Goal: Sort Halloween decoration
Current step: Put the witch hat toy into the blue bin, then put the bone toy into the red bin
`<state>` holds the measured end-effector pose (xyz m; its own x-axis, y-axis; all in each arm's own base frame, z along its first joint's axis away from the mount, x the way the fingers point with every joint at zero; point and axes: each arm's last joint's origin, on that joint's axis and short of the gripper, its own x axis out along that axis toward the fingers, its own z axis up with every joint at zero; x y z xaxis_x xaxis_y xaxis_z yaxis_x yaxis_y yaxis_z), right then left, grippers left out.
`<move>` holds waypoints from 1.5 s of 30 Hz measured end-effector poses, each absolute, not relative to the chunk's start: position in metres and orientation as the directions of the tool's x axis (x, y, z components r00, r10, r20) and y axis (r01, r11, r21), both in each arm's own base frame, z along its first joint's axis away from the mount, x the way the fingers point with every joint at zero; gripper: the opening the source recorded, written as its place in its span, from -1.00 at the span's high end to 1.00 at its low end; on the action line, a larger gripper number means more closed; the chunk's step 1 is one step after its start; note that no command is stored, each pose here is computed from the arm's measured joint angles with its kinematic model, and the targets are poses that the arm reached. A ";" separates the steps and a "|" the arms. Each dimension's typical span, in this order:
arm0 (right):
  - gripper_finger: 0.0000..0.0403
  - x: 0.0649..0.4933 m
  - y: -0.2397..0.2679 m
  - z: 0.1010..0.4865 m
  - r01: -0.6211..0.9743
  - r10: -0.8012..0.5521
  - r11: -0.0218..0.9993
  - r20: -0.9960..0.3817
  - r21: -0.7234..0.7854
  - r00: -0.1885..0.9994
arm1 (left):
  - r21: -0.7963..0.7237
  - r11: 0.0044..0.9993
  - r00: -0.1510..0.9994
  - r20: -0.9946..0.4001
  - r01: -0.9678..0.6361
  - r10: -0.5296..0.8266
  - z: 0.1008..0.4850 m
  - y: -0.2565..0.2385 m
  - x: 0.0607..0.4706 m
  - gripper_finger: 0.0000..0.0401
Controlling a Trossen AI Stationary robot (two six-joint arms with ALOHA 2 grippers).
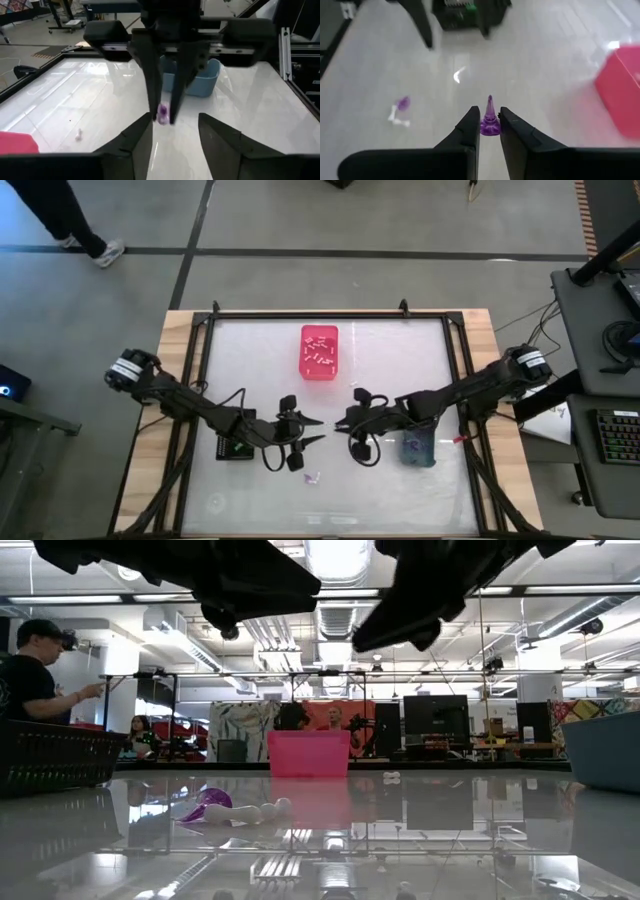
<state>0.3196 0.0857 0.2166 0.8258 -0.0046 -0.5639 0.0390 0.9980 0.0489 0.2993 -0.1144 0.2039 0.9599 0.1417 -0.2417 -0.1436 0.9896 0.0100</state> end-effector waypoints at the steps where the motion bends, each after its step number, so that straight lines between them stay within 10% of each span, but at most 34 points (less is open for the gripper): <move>1: 0.79 0.317 0.084 0.218 0.052 -0.010 0.997 -0.580 0.057 0.815 | 0.011 0.990 0.959 -0.244 -0.143 0.142 0.205 -0.114 0.299 0.28; 14: 0.78 0.253 0.067 0.243 0.337 -0.053 0.923 -0.805 0.187 0.591 | 0.042 0.990 0.943 -0.301 -0.137 0.143 0.224 -0.107 0.281 0.21; 25: 0.78 0.223 0.075 0.238 0.484 0.169 0.814 -0.927 0.322 0.334 | 0.057 0.989 0.932 -0.332 -0.136 0.148 0.231 -0.103 0.272 0.21; 34: 0.78 0.196 0.077 0.232 0.687 0.191 0.707 -0.980 0.170 0.045 | 0.058 0.989 0.931 -0.333 -0.137 0.149 0.230 -0.103 0.272 0.21; 45: 0.50 0.196 0.075 0.230 0.701 0.134 0.702 -0.990 0.125 0.042 | 0.058 0.989 0.931 -0.332 -0.137 0.149 0.230 -0.103 0.272 0.21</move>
<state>0.1957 0.0746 0.2301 0.0422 0.1338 -0.9901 0.7008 0.7023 0.1248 0.2719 -0.1026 0.2304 0.9313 0.1489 -0.3325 -0.1373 0.9888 0.0582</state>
